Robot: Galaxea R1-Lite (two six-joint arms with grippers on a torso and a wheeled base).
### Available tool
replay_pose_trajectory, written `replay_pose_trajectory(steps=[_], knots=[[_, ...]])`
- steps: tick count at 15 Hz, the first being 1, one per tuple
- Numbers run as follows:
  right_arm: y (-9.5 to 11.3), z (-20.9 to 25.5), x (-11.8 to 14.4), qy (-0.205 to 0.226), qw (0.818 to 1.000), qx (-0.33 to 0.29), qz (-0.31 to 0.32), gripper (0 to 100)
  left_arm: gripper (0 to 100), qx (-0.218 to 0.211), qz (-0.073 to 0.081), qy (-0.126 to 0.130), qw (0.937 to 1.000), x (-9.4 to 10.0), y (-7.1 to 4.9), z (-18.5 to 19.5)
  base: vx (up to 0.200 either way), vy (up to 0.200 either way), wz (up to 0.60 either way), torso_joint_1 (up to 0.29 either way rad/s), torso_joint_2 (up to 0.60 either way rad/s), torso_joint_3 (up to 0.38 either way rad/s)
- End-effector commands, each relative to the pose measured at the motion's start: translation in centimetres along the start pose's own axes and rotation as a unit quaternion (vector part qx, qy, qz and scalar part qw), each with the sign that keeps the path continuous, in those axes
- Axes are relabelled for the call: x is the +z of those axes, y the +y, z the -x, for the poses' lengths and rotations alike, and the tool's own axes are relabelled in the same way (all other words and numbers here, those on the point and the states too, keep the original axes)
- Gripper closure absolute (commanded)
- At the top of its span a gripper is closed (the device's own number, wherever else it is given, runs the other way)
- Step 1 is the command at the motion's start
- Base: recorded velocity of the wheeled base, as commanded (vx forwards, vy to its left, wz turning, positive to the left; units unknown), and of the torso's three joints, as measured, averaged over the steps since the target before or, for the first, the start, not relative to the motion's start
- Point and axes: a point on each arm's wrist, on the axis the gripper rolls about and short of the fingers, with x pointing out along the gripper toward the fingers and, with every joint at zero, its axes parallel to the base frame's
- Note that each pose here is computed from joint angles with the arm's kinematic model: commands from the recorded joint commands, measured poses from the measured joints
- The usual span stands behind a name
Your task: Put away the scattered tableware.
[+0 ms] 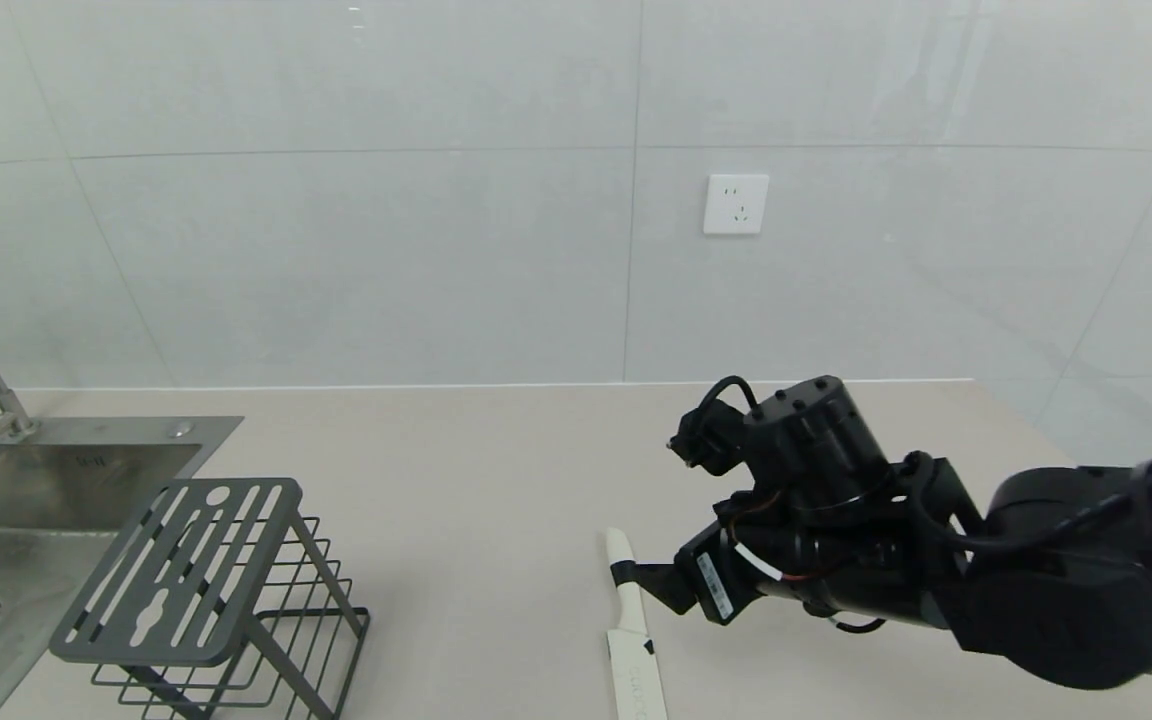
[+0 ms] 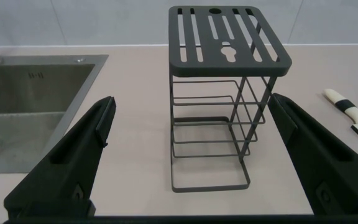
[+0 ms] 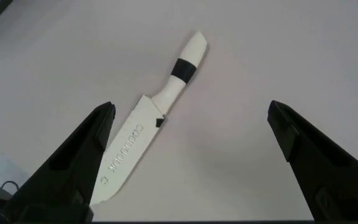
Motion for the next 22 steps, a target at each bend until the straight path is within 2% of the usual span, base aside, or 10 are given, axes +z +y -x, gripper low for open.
replay_pose_trajectory(steps=[1,3,4,7,10,13,15,18,22], knots=[[0.9,-4.4,-1.0,0.047,0.999,0.0,-0.001,0,0,0.0,0.0,0.0,1.0,0.0,0.0,0.0,0.0,0.0,0.0,0.0,0.0,0.0],[1.4,-6.9,-3.1,0.093,0.996,-0.001,0.007,0,0,0.001,0.001,0.0,1.0,0.0,0.0,0.0,0.0,0.0,0.0,0.0,0.0,0.0],[1.6,-7.5,-3.6,0.1,0.995,0.0,0.01,0,0,0.001,0.0,0.0,1.0,0.0,0.0,0.0,0.0,0.0,0.0,0.0,0.0,0.0],[2.4,-7.9,-3.9,0.097,0.995,0.005,0.018,0,0,0.0,0.0,0.0,1.0,0.0,0.0,0.0,0.0,0.0,0.0,0.0,0.0,0.0],[3.0,-7.8,-3.9,0.091,0.996,-0.017,0.01,0,0,0.001,0.0,0.0,1.0,0.0,0.0,0.0,0.0,0.0,0.0,0.0,0.0,0.0],[2.9,-7.9,-3.9,0.09,0.996,-0.018,0.009,0,0,0.001,0.001,0.0,1.0,0.0,0.0,0.0,0.0,0.0,0.0,0.0,0.0,0.0],[3.7,-8.8,-3.8,0.091,0.994,-0.019,-0.049,0,0,0.001,0.001,0.0,1.0,0.0,0.0,0.0,0.0,0.0,0.0,0.0,0.0,0.0],[3.0,-9.2,-3.9,0.095,0.993,-0.025,-0.06,0,0,0.001,0.001,0.001,1.0,0.0,0.0,0.0,0.0,0.0,0.0,0.0,0.0,0.0],[3.2,-10.0,-3.9,0.095,0.993,-0.024,-0.058,0,0,0.001,0.0,0.0,1.0,0.0,0.0,0.0,0.0,0.0,0.0,0.0,0.0,0.0]])
